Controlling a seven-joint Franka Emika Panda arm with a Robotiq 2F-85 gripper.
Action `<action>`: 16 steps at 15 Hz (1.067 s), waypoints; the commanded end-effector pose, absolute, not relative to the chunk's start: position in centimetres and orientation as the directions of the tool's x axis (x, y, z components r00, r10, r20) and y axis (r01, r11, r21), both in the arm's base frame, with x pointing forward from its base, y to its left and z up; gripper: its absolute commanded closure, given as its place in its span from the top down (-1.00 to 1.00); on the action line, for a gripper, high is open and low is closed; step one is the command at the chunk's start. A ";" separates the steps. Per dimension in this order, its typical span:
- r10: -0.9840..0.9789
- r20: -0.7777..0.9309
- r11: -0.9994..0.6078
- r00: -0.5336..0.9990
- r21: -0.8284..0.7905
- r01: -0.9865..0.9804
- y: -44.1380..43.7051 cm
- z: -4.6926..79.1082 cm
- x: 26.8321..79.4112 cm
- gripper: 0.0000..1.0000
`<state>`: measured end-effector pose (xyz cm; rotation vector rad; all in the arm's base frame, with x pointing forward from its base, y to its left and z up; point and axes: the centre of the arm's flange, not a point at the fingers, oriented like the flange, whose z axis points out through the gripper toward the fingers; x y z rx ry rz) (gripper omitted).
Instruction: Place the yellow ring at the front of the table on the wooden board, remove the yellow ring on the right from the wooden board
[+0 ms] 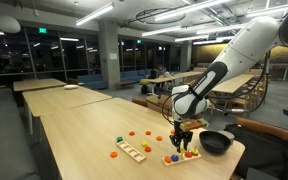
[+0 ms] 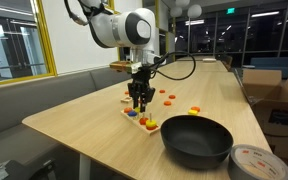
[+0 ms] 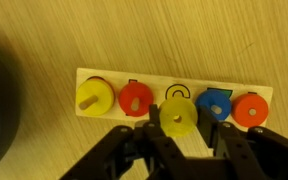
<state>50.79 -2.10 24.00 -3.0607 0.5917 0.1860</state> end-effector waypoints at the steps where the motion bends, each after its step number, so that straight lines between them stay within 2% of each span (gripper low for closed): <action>1: -0.357 -0.128 -0.933 0.925 0.001 -0.360 -1.8 23.6 49.8 -0.66; 16: -0.337 -0.147 -0.940 0.930 0.005 -0.340 -0.4 23.3 48.2 -0.66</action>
